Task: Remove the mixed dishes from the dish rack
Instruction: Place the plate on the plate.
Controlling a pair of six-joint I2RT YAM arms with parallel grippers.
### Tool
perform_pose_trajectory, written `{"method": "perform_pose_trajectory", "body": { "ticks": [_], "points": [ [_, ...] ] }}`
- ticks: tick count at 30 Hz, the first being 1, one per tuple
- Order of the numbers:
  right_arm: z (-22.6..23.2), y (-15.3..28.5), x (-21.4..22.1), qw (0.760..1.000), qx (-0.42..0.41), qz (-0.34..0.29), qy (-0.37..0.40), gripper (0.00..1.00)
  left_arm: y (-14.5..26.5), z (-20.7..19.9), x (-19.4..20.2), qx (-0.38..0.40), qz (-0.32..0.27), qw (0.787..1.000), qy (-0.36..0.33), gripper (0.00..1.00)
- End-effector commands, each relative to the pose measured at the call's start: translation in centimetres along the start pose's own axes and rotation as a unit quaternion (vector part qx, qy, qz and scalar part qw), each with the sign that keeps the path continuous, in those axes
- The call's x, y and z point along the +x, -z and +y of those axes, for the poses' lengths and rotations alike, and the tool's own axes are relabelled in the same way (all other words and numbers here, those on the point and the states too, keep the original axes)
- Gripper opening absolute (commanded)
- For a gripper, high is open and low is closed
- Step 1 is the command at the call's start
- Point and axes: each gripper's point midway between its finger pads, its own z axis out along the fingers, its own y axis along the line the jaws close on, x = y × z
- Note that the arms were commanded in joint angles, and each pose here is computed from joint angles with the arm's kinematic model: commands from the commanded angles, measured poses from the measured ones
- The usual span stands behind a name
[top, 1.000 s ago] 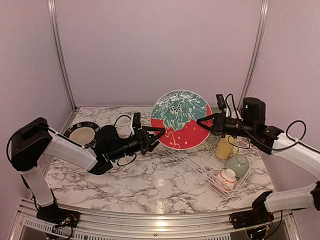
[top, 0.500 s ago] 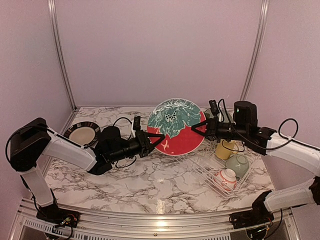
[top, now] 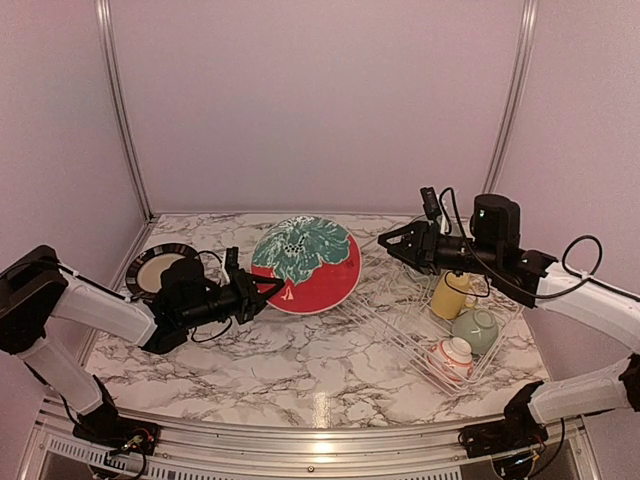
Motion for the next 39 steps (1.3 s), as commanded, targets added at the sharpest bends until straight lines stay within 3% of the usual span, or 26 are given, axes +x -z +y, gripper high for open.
{"method": "perform_pose_trajectory", "body": {
  "ticks": [1, 7, 9, 11, 14, 16, 23, 26, 30, 39],
  "points": [
    [1.9, 0.8, -1.9, 0.999, -0.008, -0.025, 0.032, 0.63, 4.3, -5.2, -5.1, 0.079, -0.075, 0.994, -0.018, 0.00],
    [1.7, 1.2, -2.3, 0.999, 0.004, -0.033, 0.039, 0.63, 11.4, -1.3, -10.8, -0.055, -0.182, 0.981, -0.028, 0.00],
    [1.3, 1.3, -2.0, 0.999, 0.013, -0.027, 0.035, 0.63, 15.0, 1.1, -12.4, -0.138, -0.235, 0.962, -0.018, 0.00],
    [1.1, 1.4, -2.0, 0.999, 0.017, -0.027, 0.034, 0.63, 19.4, 1.7, -14.4, -0.189, -0.316, 0.930, -0.015, 0.00],
    [1.0, 1.5, -2.1, 0.999, 0.020, -0.029, 0.034, 0.63, 24.5, 0.7, -15.8, -0.203, -0.398, 0.894, -0.017, 0.00],
    [1.0, 1.6, -2.1, 0.999, 0.020, -0.030, 0.034, 0.63, 26.2, 0.1, -16.4, -0.207, -0.422, 0.882, -0.020, 0.00],
    [1.1, 1.9, -2.3, 0.999, 0.023, -0.030, 0.034, 0.63, 27.0, 1.4, -18.7, -0.251, -0.397, 0.883, -0.011, 0.00],
    [1.2, 2.3, -2.4, 0.998, 0.026, -0.035, 0.036, 0.63, 26.6, 1.5, -20.1, -0.220, -0.391, 0.894, -0.002, 0.00],
    [1.3, 3.1, -2.5, 0.998, 0.035, -0.044, 0.038, 0.63, 27.3, 2.4, -22.4, -0.183, -0.415, 0.891, 0.025, 0.00],
    [1.4, 4.4, -2.9, 0.996, 0.049, -0.060, 0.044, 0.63, 24.6, 6.3, -25.9, -0.175, -0.373, 0.910, 0.056, 0.00]
  ]
}}
